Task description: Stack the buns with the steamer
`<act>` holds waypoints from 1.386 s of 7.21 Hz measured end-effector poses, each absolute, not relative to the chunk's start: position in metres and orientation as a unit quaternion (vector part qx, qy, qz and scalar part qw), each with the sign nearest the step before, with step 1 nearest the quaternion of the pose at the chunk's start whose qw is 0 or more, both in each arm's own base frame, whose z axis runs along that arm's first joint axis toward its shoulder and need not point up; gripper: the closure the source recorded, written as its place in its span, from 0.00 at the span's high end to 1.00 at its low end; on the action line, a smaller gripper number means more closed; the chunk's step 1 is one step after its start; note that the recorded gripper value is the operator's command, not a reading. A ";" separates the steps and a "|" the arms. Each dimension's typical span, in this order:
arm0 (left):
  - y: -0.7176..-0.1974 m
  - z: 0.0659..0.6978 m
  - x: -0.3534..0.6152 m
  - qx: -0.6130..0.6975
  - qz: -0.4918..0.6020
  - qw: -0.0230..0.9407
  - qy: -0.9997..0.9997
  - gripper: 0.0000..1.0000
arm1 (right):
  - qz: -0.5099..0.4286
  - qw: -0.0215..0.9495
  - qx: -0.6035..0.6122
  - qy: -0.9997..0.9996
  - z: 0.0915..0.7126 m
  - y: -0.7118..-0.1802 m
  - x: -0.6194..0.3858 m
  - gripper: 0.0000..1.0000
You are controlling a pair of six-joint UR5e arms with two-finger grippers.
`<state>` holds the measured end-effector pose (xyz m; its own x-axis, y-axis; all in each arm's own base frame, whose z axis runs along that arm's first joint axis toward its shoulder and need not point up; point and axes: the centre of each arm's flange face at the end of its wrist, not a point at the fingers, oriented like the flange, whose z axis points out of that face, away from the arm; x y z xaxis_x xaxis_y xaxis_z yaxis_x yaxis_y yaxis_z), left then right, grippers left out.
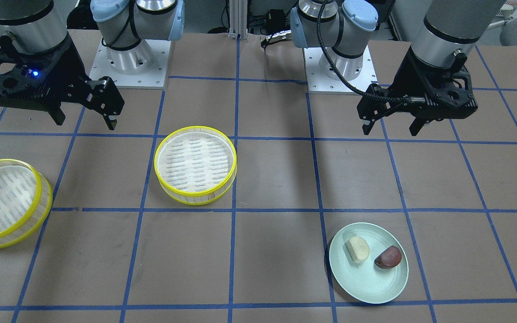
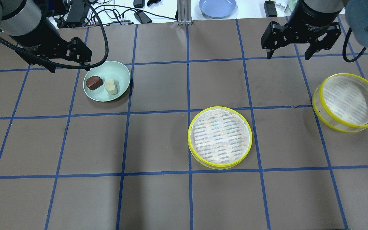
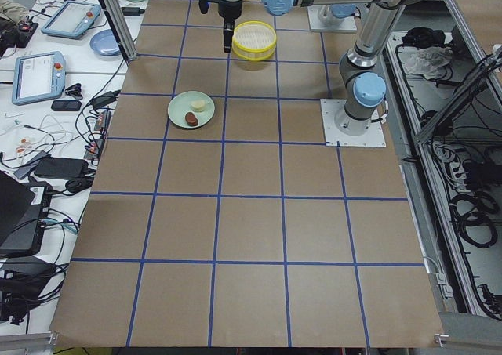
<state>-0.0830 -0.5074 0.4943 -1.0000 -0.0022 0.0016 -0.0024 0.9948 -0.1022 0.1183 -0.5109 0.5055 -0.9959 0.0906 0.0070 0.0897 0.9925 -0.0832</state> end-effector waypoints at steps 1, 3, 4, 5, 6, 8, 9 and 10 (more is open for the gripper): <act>-0.507 0.495 -0.083 0.001 0.051 0.001 -0.999 1.00 | 0.041 0.005 -0.044 -0.998 0.506 -0.511 0.118 1.00; -0.505 0.495 -0.083 0.001 0.049 0.001 -0.999 1.00 | 0.027 0.009 -0.044 -0.999 0.503 -0.508 0.117 0.99; -0.505 0.494 -0.083 0.001 0.047 0.000 -0.999 1.00 | 0.021 0.013 -0.042 -0.999 0.502 -0.507 0.114 0.99; -0.507 0.492 -0.081 -0.002 0.047 -0.003 -0.999 1.00 | 0.018 0.021 -0.039 -0.999 0.502 -0.507 0.110 0.99; -0.513 0.487 -0.078 -0.017 0.047 -0.005 -0.999 1.00 | 0.016 0.028 -0.031 -0.999 0.501 -0.508 0.104 0.99; -0.534 0.461 -0.069 -0.066 0.035 -0.008 -0.997 1.00 | 0.002 0.031 -0.002 -0.999 0.491 -0.514 0.064 0.98; -0.554 0.436 -0.064 -0.072 0.035 -0.008 -0.997 1.00 | -0.013 0.029 0.020 -0.999 0.478 -0.516 0.030 0.97; -0.577 0.406 -0.061 -0.056 0.044 -0.007 -0.997 1.00 | -0.031 0.024 0.047 -0.998 0.458 -0.514 -0.003 0.95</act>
<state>-0.0606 -0.5770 0.4058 -0.9936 0.1115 -0.0188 0.1127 0.9899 -0.0863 -0.0028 -0.5143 0.4580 -0.9944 -0.0958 0.0442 -0.0928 0.9936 0.0639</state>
